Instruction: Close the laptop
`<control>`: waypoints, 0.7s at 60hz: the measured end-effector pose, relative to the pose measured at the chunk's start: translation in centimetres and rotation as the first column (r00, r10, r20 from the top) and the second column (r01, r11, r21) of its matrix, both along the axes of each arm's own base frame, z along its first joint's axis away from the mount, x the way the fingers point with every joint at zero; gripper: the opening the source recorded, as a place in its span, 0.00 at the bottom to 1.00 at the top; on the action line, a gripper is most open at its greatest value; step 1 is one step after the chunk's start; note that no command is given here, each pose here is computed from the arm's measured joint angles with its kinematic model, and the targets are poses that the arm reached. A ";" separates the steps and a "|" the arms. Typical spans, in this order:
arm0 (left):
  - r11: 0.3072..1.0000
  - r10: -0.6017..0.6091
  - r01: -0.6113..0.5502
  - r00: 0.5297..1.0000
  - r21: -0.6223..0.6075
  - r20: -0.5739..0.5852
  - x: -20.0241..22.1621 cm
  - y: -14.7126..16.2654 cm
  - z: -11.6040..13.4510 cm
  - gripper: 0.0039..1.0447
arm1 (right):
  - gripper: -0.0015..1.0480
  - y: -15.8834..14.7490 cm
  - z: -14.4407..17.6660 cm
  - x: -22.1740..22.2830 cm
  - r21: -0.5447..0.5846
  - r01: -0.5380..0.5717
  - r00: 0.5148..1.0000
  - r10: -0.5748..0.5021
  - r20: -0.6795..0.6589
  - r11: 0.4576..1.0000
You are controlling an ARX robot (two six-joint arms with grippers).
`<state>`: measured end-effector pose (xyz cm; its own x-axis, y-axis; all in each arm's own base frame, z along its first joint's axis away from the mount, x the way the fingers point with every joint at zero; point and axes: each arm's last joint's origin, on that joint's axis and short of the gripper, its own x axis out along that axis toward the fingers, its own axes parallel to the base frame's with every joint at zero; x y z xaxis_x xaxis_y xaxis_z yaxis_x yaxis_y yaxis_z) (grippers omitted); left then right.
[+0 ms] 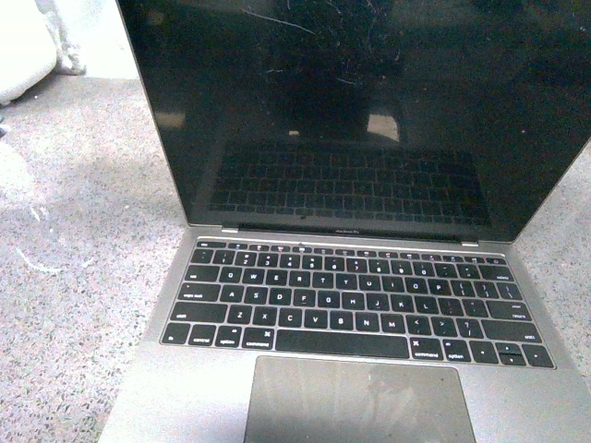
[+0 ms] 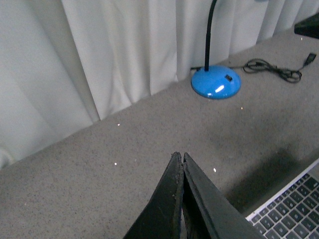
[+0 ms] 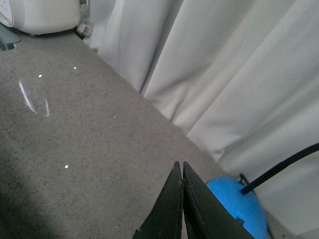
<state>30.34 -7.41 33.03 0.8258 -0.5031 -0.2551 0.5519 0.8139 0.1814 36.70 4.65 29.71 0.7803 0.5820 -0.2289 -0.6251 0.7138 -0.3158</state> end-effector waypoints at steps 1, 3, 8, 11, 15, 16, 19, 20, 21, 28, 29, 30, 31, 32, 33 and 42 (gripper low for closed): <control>1.000 -0.012 0.012 1.000 0.012 -0.007 0.1 -0.1 -0.2 0.04 | 0.01 0.0 -0.3 0.2 0.006 0.001 1.000 -0.001 -0.017 1.000; 0.999 -0.034 0.035 0.999 0.026 -0.024 0.4 -0.4 -0.6 0.04 | 0.01 0.0 -0.6 0.4 0.016 0.002 0.999 -0.001 -0.040 1.000; 0.997 -0.053 0.056 0.998 0.054 -0.042 0.9 -0.6 -1.4 0.04 | 0.01 0.1 -1.4 0.8 0.035 -0.010 0.996 0.013 -0.085 0.999; 0.995 -0.074 0.077 0.996 0.067 -0.051 1.3 -0.7 -1.8 0.04 | 0.01 0.2 -1.7 1.0 0.047 -0.025 0.993 0.030 -0.111 0.999; 0.992 -0.097 0.102 0.993 0.074 -0.069 1.7 -0.8 -2.3 0.04 | 0.01 0.4 -2.2 1.2 0.076 -0.041 0.989 0.052 -0.140 0.996; 0.991 -0.102 0.108 0.992 0.078 -0.076 1.9 -0.8 -2.5 0.04 | 0.01 0.4 -2.2 1.3 0.082 -0.043 0.988 0.055 -0.145 0.996; 0.990 -0.106 0.114 0.990 0.086 -0.093 2.3 -0.8 -3.1 0.04 | 0.01 0.6 -2.6 1.6 0.114 -0.052 0.982 0.072 -0.175 0.992; 0.990 -0.104 0.112 0.990 0.086 -0.097 2.5 -0.7 -3.3 0.04 | 0.01 0.6 -2.7 1.8 0.124 -0.052 0.980 0.074 -0.183 0.991; 0.990 -0.103 0.112 0.989 0.086 -0.104 2.7 -0.7 -3.6 0.04 | 0.01 0.6 -2.9 1.9 0.134 -0.052 0.979 0.076 -0.189 0.990; 0.990 -0.103 0.115 0.987 0.085 -0.126 3.5 -0.7 -4.7 0.04 | 0.01 0.7 -3.6 2.3 0.171 -0.049 0.971 0.087 -0.223 0.984; 0.990 -0.103 0.115 0.986 0.084 -0.129 3.6 -0.7 -4.8 0.04 | 0.01 0.7 -3.7 2.4 0.179 -0.047 0.969 0.088 -0.230 0.983; 0.990 -0.105 0.116 0.986 0.082 -0.130 3.6 -0.8 -4.9 0.04 | 0.01 0.7 -3.8 2.5 0.181 -0.047 0.969 0.090 -0.231 0.982; 0.990 -0.104 0.115 0.986 0.078 -0.129 3.8 -0.8 -5.0 0.04 | 0.01 0.7 -4.0 2.6 0.188 -0.046 0.967 0.090 -0.236 0.981; 0.990 -0.103 0.114 0.986 0.078 -0.127 3.8 -0.8 -5.0 0.04 | 0.01 0.7 -4.0 2.6 0.192 -0.045 0.967 0.091 -0.239 0.980; 0.991 -0.102 0.112 0.987 0.074 -0.127 3.9 -0.8 -5.1 0.04 | 0.01 0.7 -4.2 2.7 0.198 -0.044 0.966 0.092 -0.242 0.979; 0.992 -0.107 0.115 0.985 0.053 -0.136 4.3 -1.0 -5.7 0.04 | 0.01 0.6 -5.0 3.0 0.223 -0.035 0.960 0.095 -0.263 0.974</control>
